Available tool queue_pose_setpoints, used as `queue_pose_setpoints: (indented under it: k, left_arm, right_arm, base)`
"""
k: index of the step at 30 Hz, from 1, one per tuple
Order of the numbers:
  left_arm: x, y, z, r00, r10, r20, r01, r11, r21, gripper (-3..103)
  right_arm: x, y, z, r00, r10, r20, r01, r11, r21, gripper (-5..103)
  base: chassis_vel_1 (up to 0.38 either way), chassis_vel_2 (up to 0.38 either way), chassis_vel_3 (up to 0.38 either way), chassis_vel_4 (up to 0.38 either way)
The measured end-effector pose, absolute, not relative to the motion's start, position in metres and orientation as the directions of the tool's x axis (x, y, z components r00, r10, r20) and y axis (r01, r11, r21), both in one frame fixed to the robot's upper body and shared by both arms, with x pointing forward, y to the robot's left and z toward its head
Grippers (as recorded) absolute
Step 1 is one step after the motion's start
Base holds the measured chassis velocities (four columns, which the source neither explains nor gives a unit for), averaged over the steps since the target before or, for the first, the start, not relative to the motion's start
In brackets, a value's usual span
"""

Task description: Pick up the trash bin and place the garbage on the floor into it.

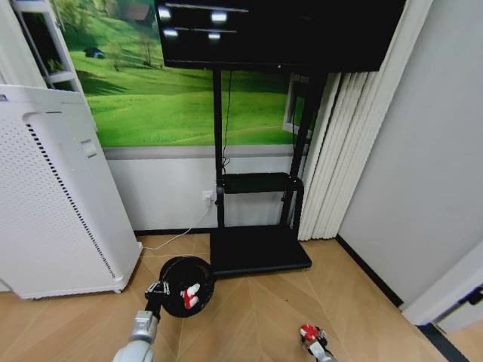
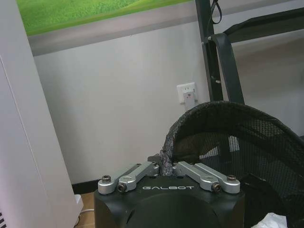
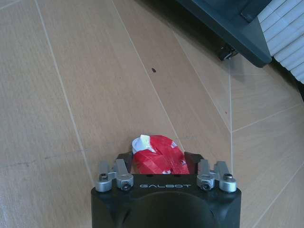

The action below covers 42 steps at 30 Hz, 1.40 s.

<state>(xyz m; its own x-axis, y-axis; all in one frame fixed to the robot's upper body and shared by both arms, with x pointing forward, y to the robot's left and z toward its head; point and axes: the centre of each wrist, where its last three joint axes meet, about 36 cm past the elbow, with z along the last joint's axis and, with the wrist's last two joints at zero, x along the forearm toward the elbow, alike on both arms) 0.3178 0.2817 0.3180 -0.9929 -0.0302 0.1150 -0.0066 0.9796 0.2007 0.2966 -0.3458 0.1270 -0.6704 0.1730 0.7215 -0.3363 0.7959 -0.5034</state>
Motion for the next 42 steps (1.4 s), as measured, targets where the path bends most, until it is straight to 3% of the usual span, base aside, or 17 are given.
queue_pose_setpoints:
  k: [4, 11, 27, 33, 35, 42]
  left_arm:
    - [0.318, 0.281, 0.317, -0.993, -0.029, 0.115, -0.005, 0.98, 0.2, 4]
    - [0.318, 0.28, 0.317, -0.993, -0.028, 0.116, -0.004, 0.98, 0.199, 4]
    - [0.32, 0.278, 0.317, -0.993, -0.022, 0.112, 0.001, 0.981, 0.196, 4]
    - [0.324, 0.271, 0.319, -0.994, -0.002, 0.105, 0.018, 0.982, 0.189, 4]
    - [0.325, 0.269, 0.319, -0.994, 0.007, 0.107, 0.027, 0.982, 0.187, 4]
    - [0.324, 0.265, 0.32, -0.994, 0.02, 0.106, 0.04, 0.982, 0.187, 4]
  right_arm:
    - [0.294, -0.348, 0.126, -0.667, 0.18, 0.723, -0.332, 0.797, -0.505, 47]
    - [0.293, -0.351, 0.126, -0.665, 0.193, 0.721, -0.323, 0.796, -0.511, 30]
    - [0.307, -0.347, 0.15, -0.693, 0.206, 0.691, -0.249, 0.831, -0.498, 27]
    - [0.33, -0.343, 0.223, -0.782, 0.169, 0.6, -0.13, 0.897, -0.422, 27]
    - [0.334, -0.333, 0.275, -0.843, 0.112, 0.526, -0.104, 0.926, -0.363, 26]
    - [0.327, -0.304, 0.334, -0.923, -0.046, 0.381, -0.163, 0.946, -0.281, 26]
  base:
    - [0.0, 0.0, 0.0, 0.0]
    - [0.0, 0.0, 0.0, 0.0]
    - [0.0, 0.0, 0.0, 0.0]
    - [0.0, 0.0, 0.0, 0.0]
    - [0.0, 0.0, 0.0, 0.0]
    - [0.0, 0.0, 0.0, 0.0]
